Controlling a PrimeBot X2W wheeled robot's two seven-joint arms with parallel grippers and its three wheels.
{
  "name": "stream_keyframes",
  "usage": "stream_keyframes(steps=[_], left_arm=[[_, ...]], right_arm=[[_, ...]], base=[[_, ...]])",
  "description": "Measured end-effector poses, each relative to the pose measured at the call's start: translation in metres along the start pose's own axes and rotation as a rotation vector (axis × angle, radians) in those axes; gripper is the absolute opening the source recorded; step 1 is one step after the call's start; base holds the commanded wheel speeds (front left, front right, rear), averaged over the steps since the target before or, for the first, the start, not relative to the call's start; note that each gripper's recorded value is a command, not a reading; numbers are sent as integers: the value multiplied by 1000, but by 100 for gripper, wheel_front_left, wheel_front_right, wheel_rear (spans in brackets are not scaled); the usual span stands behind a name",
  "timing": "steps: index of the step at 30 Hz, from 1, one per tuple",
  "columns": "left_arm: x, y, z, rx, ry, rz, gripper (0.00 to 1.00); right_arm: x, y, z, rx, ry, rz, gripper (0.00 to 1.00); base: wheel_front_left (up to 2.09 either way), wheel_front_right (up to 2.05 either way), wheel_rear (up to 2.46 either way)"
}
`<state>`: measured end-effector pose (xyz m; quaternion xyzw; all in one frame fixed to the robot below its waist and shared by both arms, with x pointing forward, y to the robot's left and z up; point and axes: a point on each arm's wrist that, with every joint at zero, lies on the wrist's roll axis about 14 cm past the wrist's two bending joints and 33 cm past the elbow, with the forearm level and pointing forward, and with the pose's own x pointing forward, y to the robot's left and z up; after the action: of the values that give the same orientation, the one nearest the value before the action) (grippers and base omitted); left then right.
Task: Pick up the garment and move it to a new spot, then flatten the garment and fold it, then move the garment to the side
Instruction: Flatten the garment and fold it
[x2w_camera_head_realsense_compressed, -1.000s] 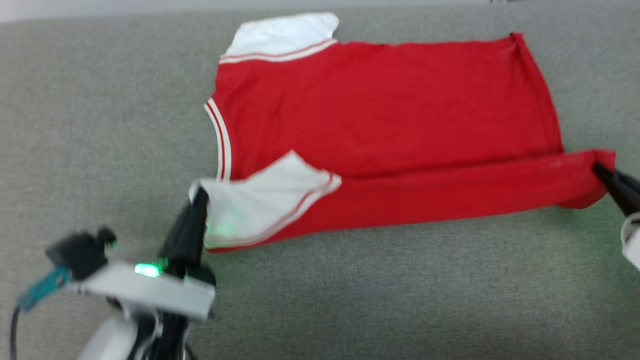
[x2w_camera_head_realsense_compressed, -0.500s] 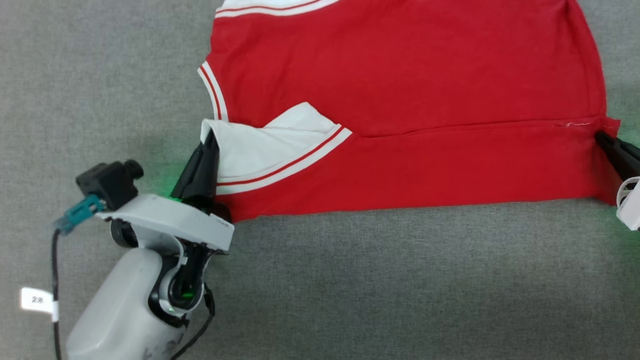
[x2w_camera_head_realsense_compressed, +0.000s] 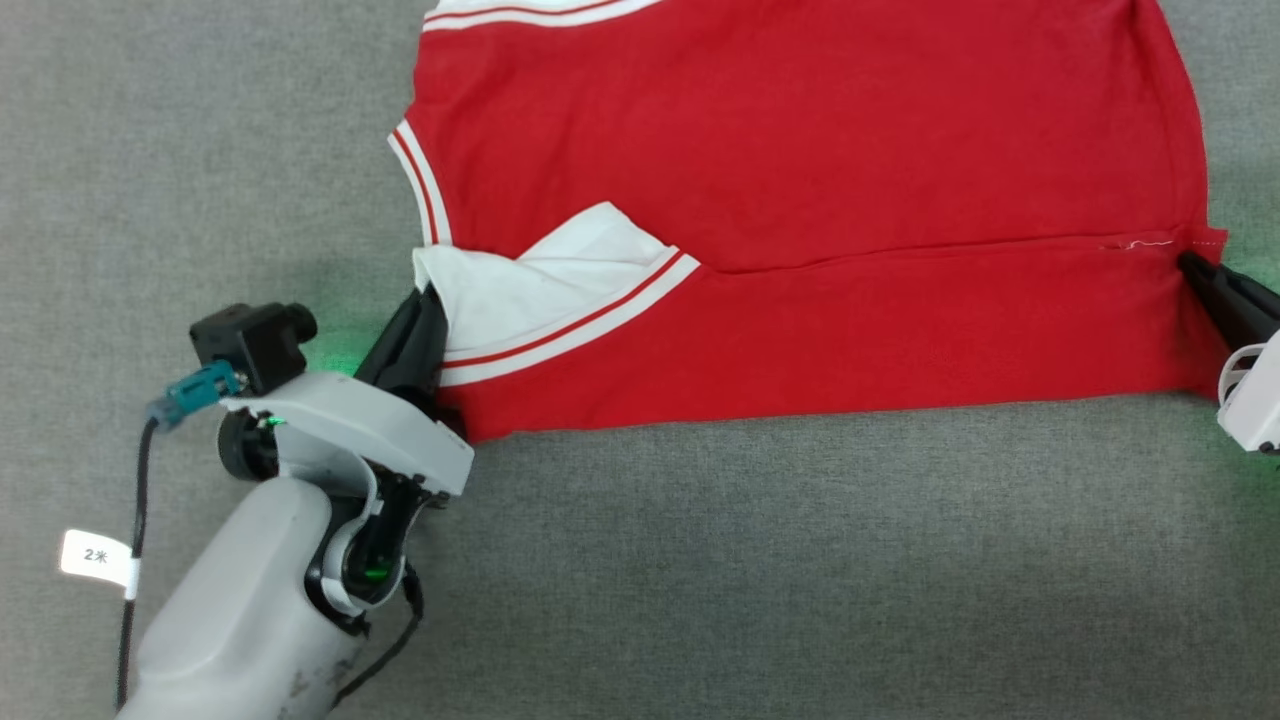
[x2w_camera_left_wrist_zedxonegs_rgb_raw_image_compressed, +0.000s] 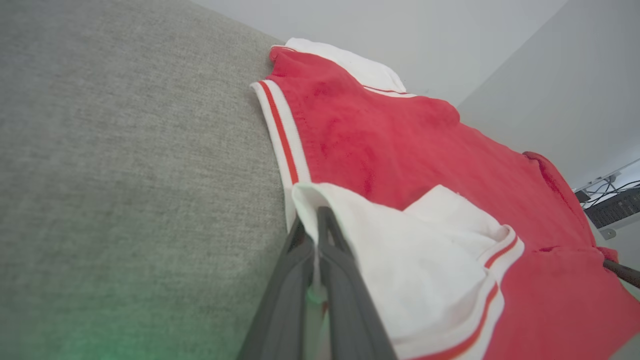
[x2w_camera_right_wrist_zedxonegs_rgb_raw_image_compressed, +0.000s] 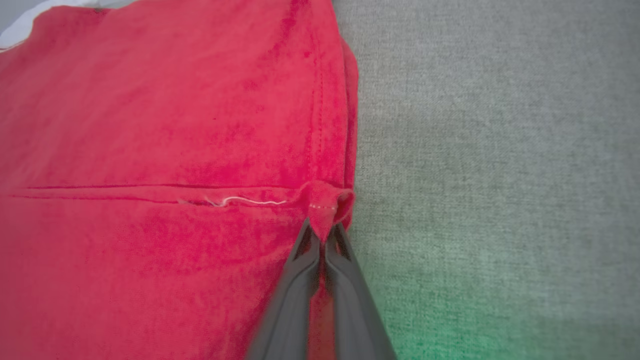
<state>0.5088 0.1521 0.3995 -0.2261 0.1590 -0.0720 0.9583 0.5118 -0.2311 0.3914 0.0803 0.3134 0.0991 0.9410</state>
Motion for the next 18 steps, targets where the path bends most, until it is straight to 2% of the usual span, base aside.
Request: stream_keyframes(steps=[1, 2, 11, 15, 18], left_arm=[[-1, 0, 1, 21, 1, -1, 100], [-2, 1, 2, 43, 0, 0, 100], [-32, 9, 47, 158, -33, 35, 100], [-53, 9, 41, 191, 63, 59, 100], [-67, 2, 17, 199, 197, 58, 100]], right_arm=[[-1, 1, 2, -2, -9, 1, 72], [-1, 2, 3, -4, -15, 2, 100], [-13, 9, 23, -15, -96, 19, 100], [-17, 16, 30, -29, -121, 34, 100], [-19, 17, 30, -34, -125, 37, 100]], base=[[0, 0, 0], [0, 0, 0], [0, 0, 0], [0, 0, 0], [0, 0, 0]])
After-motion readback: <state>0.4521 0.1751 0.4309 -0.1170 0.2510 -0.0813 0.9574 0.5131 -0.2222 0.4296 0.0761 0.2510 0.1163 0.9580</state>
